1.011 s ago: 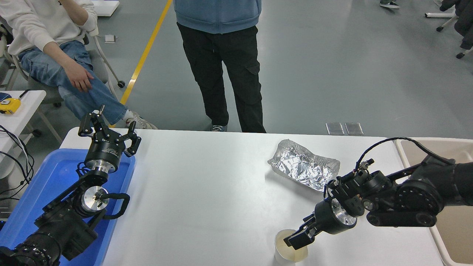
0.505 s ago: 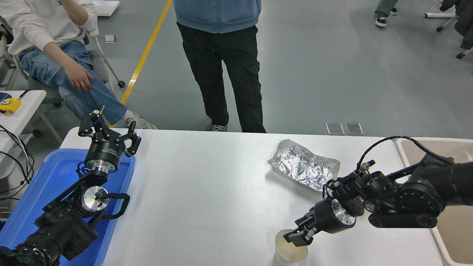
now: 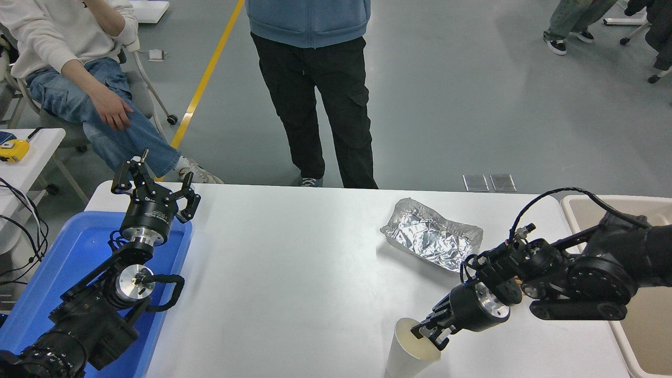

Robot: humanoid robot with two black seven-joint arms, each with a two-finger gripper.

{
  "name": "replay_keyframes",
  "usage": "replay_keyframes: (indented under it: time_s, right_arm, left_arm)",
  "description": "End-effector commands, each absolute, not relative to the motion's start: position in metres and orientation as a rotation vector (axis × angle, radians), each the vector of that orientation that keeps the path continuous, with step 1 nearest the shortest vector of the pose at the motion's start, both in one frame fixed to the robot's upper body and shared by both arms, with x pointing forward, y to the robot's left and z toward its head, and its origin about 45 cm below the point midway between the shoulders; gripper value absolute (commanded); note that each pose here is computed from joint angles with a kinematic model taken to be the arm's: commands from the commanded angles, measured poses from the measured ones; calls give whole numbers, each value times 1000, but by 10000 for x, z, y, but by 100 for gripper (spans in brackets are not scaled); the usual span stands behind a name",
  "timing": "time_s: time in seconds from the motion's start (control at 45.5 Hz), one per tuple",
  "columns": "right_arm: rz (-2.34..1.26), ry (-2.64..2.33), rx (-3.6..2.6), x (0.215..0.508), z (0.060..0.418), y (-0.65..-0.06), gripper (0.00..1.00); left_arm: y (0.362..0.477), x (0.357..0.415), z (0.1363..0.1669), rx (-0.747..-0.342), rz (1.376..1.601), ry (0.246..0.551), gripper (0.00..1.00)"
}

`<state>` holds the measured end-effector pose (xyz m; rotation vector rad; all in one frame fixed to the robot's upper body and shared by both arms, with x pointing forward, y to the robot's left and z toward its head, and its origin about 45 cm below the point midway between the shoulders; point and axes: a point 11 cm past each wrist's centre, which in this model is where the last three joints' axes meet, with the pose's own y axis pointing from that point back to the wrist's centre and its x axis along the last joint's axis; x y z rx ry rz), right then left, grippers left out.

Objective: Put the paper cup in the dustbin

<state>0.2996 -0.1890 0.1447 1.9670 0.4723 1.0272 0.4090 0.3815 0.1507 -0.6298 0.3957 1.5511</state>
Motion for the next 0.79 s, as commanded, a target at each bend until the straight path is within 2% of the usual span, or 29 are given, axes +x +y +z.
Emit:
replay_keyframes:
  time_s: [0.0, 0.352, 0.637, 0.769]
  right_arm:
    - [1064, 388, 2014, 3162, 1753, -1749, 0]
    - [1193, 201, 1988, 3480, 2710, -1837, 0]
    - [1264, 30, 1992, 3610, 3504, -1906, 0]
    - [1269, -31, 1988, 3652, 3699, -1987, 0]
  left_arm:
    - [3815, 4090, 1507, -630, 1551, 396, 100]
    - [3815, 4090, 1507, -630, 1551, 396, 100]
    - [3815, 4090, 1507, -630, 1551, 396, 100]
    - [3815, 4090, 1507, -630, 1551, 396, 100]
